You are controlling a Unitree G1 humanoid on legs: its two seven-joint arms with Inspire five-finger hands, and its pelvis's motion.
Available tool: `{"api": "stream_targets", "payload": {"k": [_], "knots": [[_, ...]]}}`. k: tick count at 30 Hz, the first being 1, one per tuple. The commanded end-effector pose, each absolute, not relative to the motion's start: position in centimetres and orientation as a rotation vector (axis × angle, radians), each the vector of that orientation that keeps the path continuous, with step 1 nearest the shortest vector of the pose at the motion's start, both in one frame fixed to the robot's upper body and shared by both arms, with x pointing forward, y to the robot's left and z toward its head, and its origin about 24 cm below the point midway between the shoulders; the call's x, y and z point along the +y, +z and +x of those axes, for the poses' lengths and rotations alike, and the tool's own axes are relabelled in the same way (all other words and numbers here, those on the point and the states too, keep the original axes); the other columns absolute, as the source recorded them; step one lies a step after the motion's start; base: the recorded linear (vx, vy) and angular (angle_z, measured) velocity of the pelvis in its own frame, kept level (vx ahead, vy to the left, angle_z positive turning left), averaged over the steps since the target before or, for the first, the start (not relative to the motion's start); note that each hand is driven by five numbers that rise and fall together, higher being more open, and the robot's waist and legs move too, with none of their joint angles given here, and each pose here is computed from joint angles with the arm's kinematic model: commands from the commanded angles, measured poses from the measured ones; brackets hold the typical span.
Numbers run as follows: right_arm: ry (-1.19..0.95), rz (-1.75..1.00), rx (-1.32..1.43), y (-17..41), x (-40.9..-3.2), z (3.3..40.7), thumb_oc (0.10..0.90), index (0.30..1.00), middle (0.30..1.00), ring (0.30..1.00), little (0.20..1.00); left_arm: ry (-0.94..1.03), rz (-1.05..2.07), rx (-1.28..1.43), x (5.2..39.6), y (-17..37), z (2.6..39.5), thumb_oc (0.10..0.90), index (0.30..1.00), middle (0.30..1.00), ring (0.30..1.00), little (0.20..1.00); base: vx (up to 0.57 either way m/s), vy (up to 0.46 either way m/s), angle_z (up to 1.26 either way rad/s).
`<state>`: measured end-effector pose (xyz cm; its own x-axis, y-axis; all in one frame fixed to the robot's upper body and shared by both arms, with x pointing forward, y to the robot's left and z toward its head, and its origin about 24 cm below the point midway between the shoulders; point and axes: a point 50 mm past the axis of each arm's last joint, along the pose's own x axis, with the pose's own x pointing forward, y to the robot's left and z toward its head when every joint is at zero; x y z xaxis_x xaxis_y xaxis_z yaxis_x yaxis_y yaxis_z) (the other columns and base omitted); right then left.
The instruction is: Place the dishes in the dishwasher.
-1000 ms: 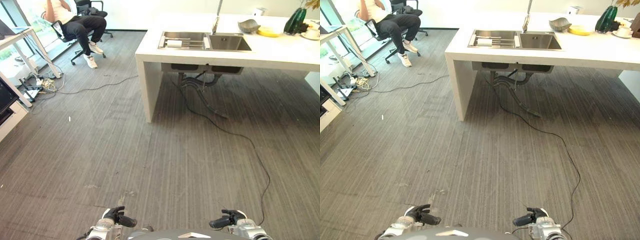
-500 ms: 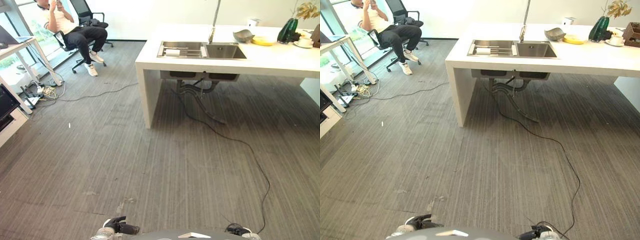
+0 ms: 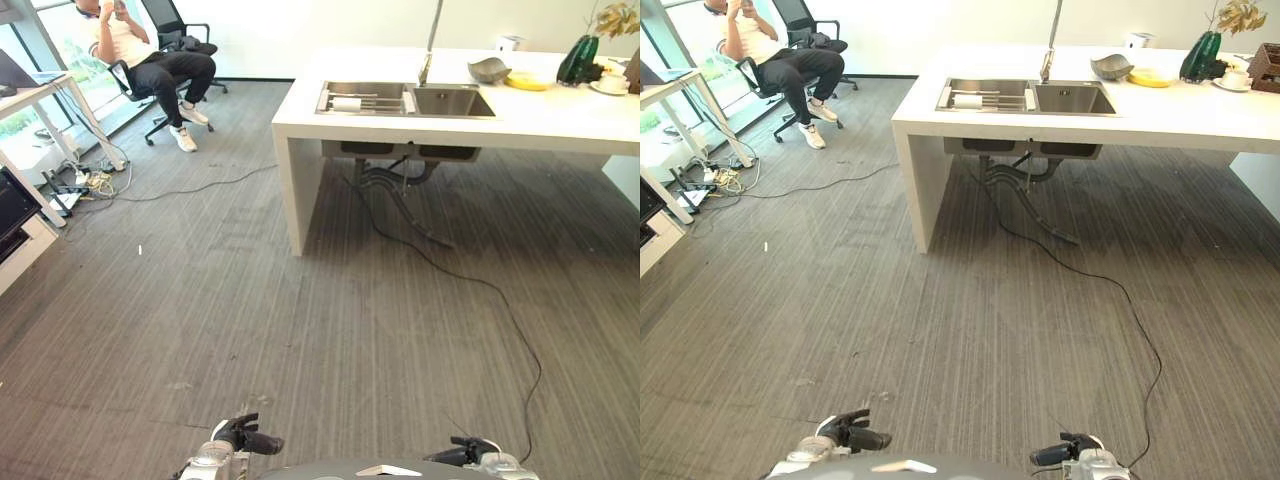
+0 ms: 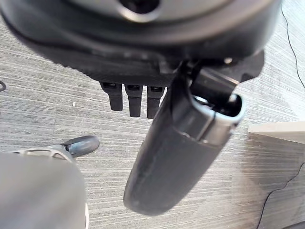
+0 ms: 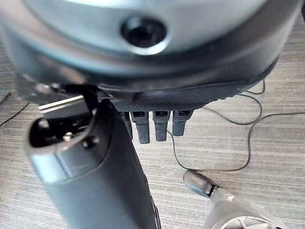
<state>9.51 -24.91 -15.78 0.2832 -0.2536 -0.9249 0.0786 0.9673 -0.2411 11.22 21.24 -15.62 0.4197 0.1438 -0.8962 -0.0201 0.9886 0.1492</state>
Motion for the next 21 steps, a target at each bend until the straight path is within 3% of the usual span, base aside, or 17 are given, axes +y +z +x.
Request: {"api": "stream_targets", "payload": {"k": [1,7,12,21], "knots": [[-0.265,-0.155,1.147,-14.3,-25.8,14.0,0.800,0.900,0.900,0.900,0.900,0.025,0.270,0.941,21.3,-13.4,16.7,0.800,0.900,0.900,0.900,0.900,-0.01,0.119,-0.01],[-0.218,-0.165,1.061,-13.4,-24.8,16.6,0.800,0.900,0.900,0.900,0.900,0.040,0.280,0.870,21.6,-12.3,18.3,0.800,0.900,0.900,0.900,0.900,-0.02,0.135,-0.17],[-0.217,-0.165,1.027,-13.2,-24.4,17.3,0.800,0.900,0.900,0.900,0.900,0.090,0.258,0.853,22.4,-11.9,18.7,0.800,0.900,0.900,0.900,0.900,0.17,-0.108,-0.04],[-0.192,-0.190,1.107,-14.1,-24.8,14.8,0.800,0.900,0.900,0.900,0.900,0.142,0.209,0.860,23.3,-11.9,18.1,0.800,0.900,0.900,0.900,0.900,0.33,-0.181,0.53]]}}
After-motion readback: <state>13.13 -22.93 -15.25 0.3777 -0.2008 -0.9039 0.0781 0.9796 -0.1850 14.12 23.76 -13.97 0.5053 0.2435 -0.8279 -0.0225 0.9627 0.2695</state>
